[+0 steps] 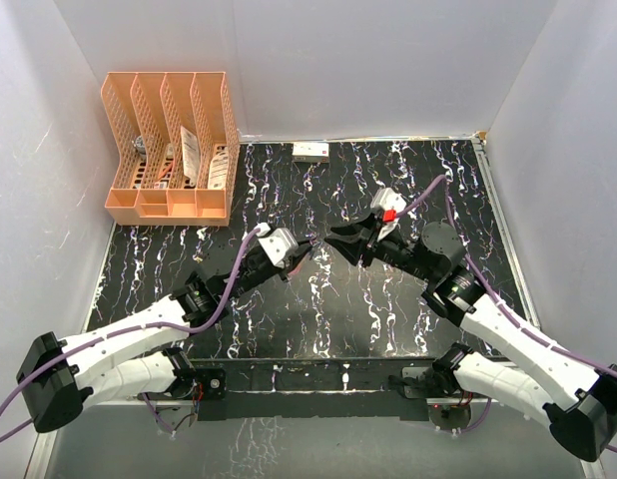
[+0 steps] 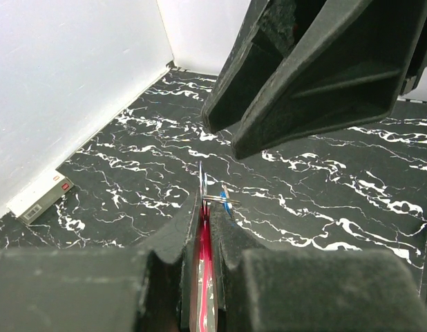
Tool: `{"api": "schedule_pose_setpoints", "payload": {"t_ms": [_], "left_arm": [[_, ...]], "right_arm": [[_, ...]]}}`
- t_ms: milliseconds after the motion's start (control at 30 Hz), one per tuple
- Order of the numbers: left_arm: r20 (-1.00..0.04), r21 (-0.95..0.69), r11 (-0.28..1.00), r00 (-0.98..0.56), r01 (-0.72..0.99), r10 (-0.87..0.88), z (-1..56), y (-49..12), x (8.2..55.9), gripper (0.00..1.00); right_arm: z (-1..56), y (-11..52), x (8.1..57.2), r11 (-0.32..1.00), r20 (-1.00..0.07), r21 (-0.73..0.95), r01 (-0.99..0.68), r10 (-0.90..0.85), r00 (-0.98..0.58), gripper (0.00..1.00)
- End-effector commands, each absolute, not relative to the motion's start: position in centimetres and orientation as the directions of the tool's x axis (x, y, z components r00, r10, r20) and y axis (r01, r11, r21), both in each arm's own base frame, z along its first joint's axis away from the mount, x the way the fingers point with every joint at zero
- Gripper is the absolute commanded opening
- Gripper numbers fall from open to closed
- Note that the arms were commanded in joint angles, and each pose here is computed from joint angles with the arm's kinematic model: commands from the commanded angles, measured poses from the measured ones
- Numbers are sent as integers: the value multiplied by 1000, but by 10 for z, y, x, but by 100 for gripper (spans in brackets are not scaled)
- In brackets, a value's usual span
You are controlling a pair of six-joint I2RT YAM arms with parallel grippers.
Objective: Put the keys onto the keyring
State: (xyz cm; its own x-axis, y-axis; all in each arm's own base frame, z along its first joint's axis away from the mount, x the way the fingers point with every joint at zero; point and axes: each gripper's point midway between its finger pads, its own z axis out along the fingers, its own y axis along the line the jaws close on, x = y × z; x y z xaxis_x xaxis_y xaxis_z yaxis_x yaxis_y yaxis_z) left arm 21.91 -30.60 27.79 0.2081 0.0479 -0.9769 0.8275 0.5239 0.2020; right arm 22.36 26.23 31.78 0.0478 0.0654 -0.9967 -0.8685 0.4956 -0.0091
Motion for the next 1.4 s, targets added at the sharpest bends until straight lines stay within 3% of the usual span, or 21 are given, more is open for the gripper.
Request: {"api": "schedule_pose_setpoints", "payload": {"t_ms": [0, 1067, 1367], "left_arm": [[-975, 186, 504, 221, 844, -11, 305, -312, 217, 0], [-982, 172, 412, 190, 895, -2, 301, -325, 212, 0], [-985, 157, 397, 170, 904, 2, 299, -325, 211, 0]], "right_arm": [[345, 266, 221, 474, -987, -63, -878, 98, 124, 28], [336, 273, 224, 445, -987, -100, -890, 65, 144, 19], [336, 273, 220, 428, -984, -124, -895, 62, 166, 5]]}}
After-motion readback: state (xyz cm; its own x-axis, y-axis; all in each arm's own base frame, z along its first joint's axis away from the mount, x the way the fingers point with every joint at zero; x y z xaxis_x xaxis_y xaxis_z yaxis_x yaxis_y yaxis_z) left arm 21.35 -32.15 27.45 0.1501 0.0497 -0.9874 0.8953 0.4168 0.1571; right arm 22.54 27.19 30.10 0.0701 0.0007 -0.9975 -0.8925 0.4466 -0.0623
